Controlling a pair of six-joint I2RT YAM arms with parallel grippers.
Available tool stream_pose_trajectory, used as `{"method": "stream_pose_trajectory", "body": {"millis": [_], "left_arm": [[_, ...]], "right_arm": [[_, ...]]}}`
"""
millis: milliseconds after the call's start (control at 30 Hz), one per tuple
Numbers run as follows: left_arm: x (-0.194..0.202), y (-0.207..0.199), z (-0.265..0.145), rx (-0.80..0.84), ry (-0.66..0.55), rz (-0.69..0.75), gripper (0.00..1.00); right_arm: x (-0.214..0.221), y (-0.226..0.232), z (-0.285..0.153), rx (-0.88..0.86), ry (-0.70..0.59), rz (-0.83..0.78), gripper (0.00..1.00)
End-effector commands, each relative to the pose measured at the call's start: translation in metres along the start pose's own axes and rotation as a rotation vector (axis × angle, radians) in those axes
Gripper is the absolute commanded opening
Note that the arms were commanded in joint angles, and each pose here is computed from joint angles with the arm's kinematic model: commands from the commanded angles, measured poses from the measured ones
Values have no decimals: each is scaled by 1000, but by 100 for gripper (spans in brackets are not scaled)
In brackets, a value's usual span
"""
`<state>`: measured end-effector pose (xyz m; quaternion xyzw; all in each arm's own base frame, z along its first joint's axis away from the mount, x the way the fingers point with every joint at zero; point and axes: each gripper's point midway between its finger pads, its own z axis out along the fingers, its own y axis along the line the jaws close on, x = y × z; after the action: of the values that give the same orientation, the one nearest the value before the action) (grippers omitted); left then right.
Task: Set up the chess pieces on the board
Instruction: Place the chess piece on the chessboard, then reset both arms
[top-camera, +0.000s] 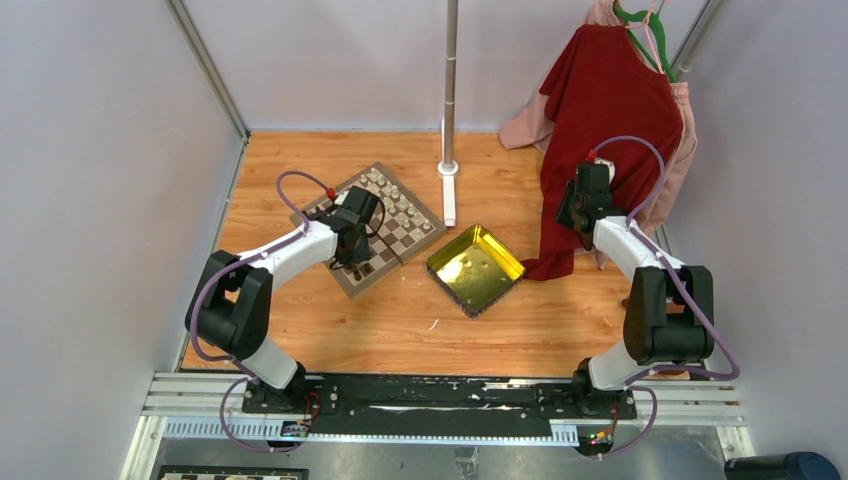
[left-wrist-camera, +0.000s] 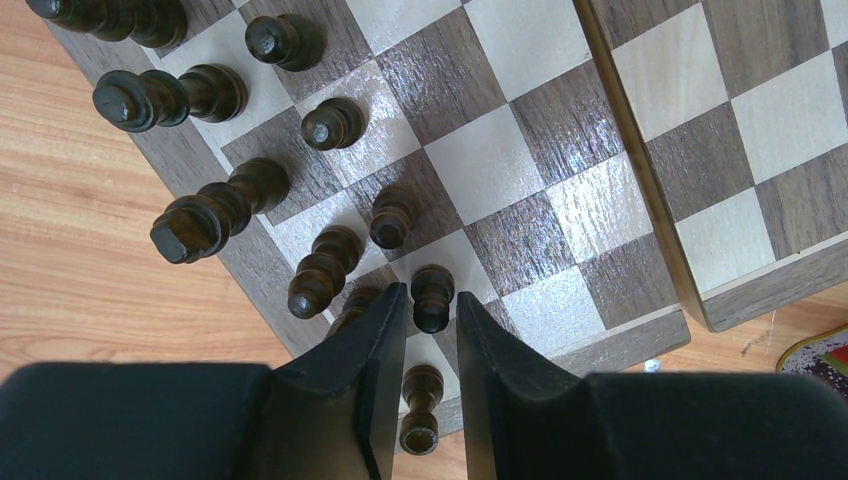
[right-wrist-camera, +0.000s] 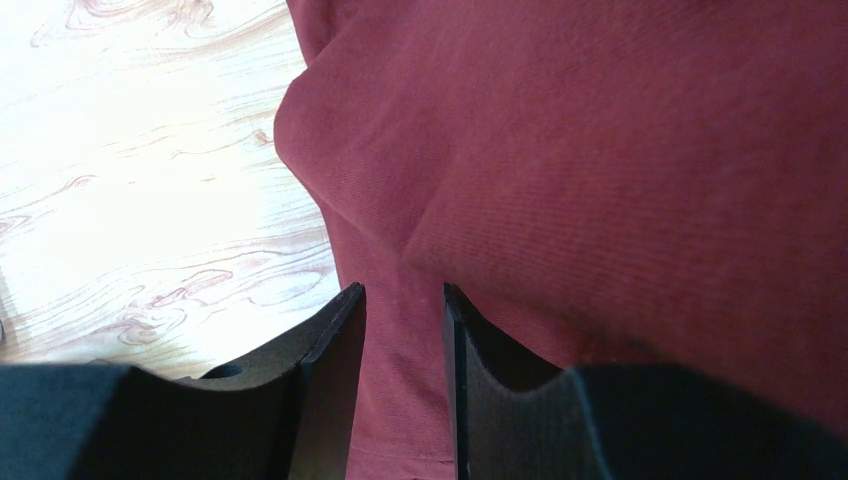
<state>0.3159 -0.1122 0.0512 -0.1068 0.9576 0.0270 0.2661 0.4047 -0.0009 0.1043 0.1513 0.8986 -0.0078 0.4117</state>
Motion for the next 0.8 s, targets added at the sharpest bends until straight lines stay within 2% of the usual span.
{"method": "stream_pose_trajectory", "body": {"millis": [0, 767], "left_arm": [[-7, 1, -1, -6, -10, -8, 31], [-27, -4, -23, 28, -61, -36, 31]], "right_arm": [[3, 3, 1, -4, 8, -5, 38], [-1, 4, -6, -14, -9, 4, 38]]}}
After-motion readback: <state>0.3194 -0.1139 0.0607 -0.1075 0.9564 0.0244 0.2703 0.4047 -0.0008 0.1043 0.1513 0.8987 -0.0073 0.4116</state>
